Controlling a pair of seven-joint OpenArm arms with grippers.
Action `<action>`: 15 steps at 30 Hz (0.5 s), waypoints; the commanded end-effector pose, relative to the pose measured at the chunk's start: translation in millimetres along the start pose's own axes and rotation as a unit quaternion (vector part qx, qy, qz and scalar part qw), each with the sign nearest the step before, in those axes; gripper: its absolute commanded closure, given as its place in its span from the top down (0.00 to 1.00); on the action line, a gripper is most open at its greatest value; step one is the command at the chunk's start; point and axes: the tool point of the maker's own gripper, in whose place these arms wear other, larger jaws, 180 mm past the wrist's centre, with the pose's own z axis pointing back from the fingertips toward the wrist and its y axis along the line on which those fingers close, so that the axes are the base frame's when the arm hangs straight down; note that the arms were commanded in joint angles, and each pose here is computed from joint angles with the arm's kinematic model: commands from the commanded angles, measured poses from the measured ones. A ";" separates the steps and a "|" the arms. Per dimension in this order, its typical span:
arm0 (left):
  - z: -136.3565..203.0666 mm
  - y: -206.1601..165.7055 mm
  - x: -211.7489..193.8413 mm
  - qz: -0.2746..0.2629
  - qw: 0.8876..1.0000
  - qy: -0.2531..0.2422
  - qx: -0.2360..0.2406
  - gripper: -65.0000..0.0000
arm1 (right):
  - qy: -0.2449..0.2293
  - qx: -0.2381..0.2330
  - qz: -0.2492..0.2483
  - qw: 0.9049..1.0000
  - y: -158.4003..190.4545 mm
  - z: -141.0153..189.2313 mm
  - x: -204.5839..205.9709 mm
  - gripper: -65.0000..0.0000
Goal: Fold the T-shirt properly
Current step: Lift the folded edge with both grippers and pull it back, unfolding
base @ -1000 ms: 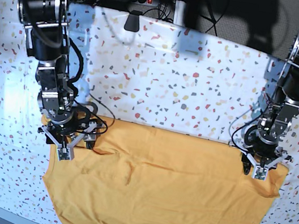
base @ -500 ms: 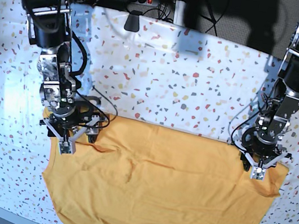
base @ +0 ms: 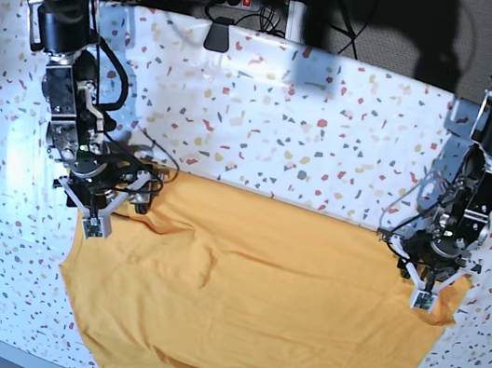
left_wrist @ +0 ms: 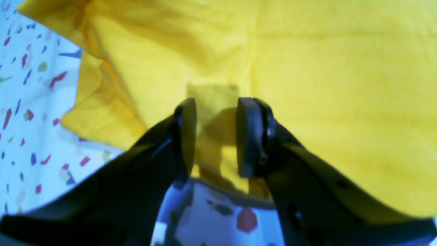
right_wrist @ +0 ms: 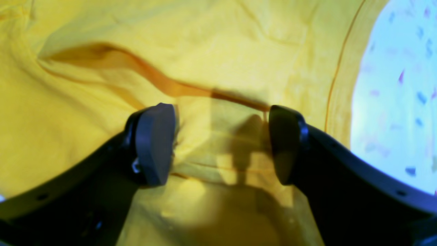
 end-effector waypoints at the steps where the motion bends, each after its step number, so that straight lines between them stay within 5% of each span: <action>1: 2.0 -5.4 -20.5 -0.010 0.999 0.050 -0.013 0.31 | 0.080 -0.009 0.030 0.996 -11.3 6.0 -36.4 0.65; 15: 18.7 -23.2 -86.9 -0.011 0.990 0.137 -0.031 0.31 | 0.109 -0.015 0.047 0.993 -28.5 15.9 -53.4 0.65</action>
